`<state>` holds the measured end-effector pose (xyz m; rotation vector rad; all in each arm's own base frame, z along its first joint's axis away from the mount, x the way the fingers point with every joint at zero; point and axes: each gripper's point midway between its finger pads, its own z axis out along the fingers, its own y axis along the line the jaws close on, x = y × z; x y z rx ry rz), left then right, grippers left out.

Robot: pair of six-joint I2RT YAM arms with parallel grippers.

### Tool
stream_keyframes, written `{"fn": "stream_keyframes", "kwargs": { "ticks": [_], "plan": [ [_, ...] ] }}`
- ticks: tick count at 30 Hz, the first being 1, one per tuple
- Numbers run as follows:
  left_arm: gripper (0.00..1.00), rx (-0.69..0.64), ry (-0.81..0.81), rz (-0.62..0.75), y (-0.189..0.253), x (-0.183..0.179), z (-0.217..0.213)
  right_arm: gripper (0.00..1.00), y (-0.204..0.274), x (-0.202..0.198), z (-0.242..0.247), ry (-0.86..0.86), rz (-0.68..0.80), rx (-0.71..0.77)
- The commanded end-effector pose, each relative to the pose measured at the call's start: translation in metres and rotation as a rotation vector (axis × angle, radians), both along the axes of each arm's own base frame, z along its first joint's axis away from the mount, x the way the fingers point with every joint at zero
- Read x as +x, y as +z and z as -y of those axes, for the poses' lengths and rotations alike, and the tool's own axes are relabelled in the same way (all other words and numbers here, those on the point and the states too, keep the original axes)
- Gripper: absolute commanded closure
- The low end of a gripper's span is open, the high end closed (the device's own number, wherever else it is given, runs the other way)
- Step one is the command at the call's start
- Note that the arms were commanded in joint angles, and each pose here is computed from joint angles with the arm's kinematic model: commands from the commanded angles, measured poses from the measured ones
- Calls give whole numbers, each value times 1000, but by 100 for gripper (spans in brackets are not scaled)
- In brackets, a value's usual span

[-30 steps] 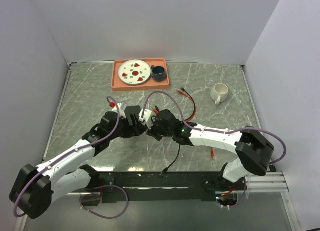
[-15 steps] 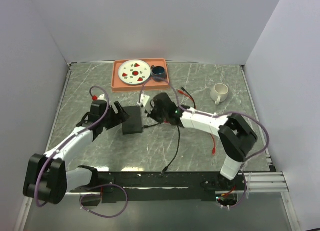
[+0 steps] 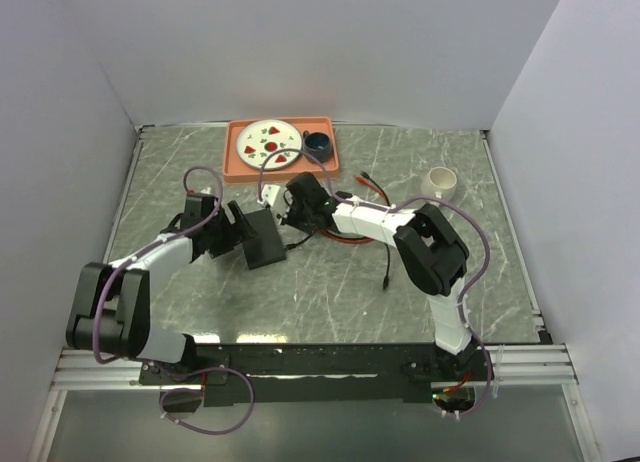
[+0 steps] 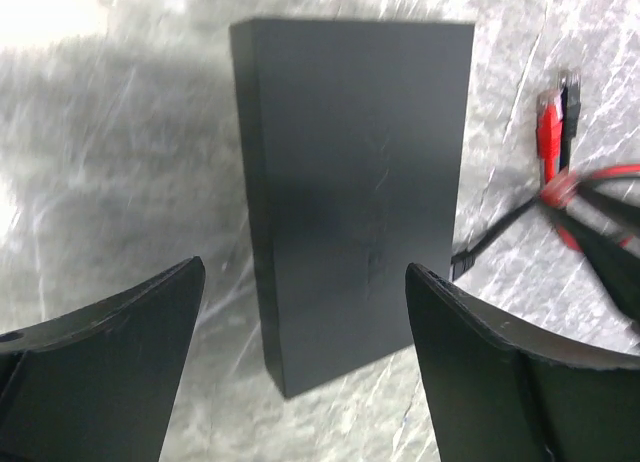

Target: Insert the plug into the switch port

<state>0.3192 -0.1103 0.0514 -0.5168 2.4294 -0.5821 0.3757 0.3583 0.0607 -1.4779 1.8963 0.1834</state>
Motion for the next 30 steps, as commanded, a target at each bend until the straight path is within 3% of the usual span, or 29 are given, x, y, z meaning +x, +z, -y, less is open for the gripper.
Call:
{"fn": "stream_keyframes", "kwargs": {
  "ticks": [1, 13, 19, 30],
  "plan": [
    [12, -2, -34, 79, 14, 31, 4, 100, -11, -19, -2, 38, -30, -39],
    [11, -1, -141, 103, 2, 69, 19, 100, -42, -67, -23, 141, -116, -149],
    [12, 4, -198, 128, 4, 96, 27, 100, -38, -75, -25, 147, -132, -128],
    [13, -14, -234, 102, -4, 92, 32, 100, -36, -72, -28, 136, -144, -149]
  ]
}}
